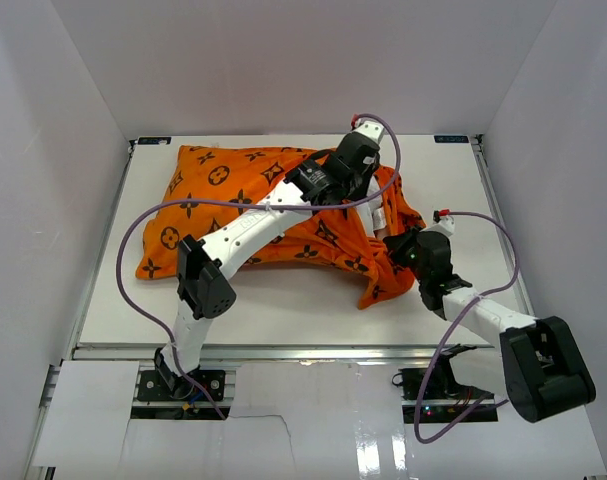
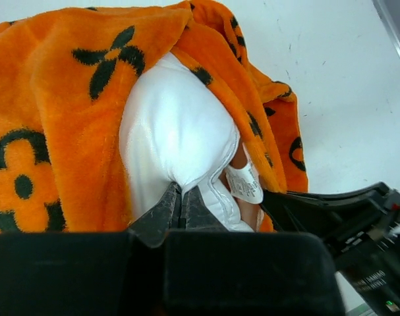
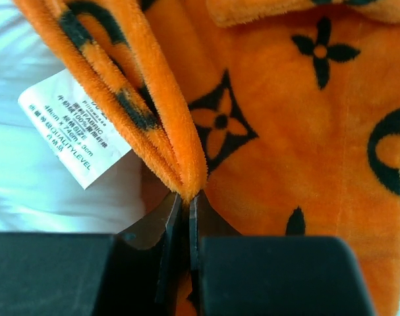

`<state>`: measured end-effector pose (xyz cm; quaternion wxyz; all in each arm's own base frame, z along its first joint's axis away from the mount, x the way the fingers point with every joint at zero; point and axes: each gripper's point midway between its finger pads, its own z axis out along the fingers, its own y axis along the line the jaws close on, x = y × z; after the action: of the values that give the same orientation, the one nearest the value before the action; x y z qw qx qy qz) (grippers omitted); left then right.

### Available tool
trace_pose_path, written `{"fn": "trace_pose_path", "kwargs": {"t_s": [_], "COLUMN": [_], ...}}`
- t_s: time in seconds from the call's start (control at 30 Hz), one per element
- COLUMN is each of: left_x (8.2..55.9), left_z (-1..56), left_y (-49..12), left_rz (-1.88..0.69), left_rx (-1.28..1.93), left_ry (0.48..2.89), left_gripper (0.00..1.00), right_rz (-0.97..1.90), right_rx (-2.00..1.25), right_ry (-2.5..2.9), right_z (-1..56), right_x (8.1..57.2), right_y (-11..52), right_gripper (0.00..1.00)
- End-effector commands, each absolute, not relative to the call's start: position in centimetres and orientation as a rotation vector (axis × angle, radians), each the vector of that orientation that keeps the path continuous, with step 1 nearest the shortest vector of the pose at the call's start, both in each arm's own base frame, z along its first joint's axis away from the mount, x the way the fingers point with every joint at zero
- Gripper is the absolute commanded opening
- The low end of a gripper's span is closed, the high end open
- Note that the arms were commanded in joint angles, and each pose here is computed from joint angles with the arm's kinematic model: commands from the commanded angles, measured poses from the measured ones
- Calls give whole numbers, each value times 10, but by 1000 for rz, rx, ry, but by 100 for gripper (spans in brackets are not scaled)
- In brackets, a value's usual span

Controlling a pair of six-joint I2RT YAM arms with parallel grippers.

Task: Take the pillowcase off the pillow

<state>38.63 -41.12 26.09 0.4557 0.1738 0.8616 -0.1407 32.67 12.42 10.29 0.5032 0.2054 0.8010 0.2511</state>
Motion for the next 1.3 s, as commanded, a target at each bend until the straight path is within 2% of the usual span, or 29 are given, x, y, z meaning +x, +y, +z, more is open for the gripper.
{"fn": "trace_pose_path", "kwargs": {"t_s": [0.0, 0.17, 0.27, 0.33, 0.37, 0.4, 0.5, 0.67, 0.87, 0.97, 1.13, 1.2, 1.27], "left_x": [398, 393, 369, 346, 338, 323, 311, 315, 315, 314, 317, 318, 316], "left_z": [449, 457, 446, 434, 426, 405, 387, 339, 319, 316, 311, 313, 324], "left_y": [-345, -321, -327, -347, -353, -362, -363, -359, -364, -366, -367, -365, -363], "left_rz": [-486, -478, -596, -743, -787, -851, -887, -832, -840, -855, -845, -835, -842], "left_rx": [123, 107, 173, 295, 335, 414, 442, 409, 400, 394, 387, 376, 372], "left_ry": [1717, 1725, 1751, 1784, 1805, 1851, 1875, 1966, 2007, 2009, 2020, 2012, 1992], "left_gripper": [0, 0, 0, 0, 0, 0, 0, 0, 0, 0, 0, 0, 0], "right_rz": [439, 427, 493, 577, 586, 614, 602, 684, 697, 742, 725, 682, 629], "right_rx": [557, 601, 588, 449, 309, 235, 91, -99, -143, -186, -160, -133, -78], "right_ry": [2158, 2209, 2199, 2155, 2123, 2123, 2016, 1780, 1769, 1748, 1796, 1843, 1886], "right_z": [34, 14, 16, 37, 53, 65, 116, 207, 238, 253, 238, 220, 201], "right_x": [299, 300, 307, 311, 318, 316, 323, 321, 344, 359, 379, 388, 398], "right_y": [101, 97, 99, 113, 120, 127, 130, 146, 157, 170, 172, 168, 161], "right_gripper": [8, 8, 8, 8, 12, 21, 40, 56, 68, 70, 70, 68, 62]}}
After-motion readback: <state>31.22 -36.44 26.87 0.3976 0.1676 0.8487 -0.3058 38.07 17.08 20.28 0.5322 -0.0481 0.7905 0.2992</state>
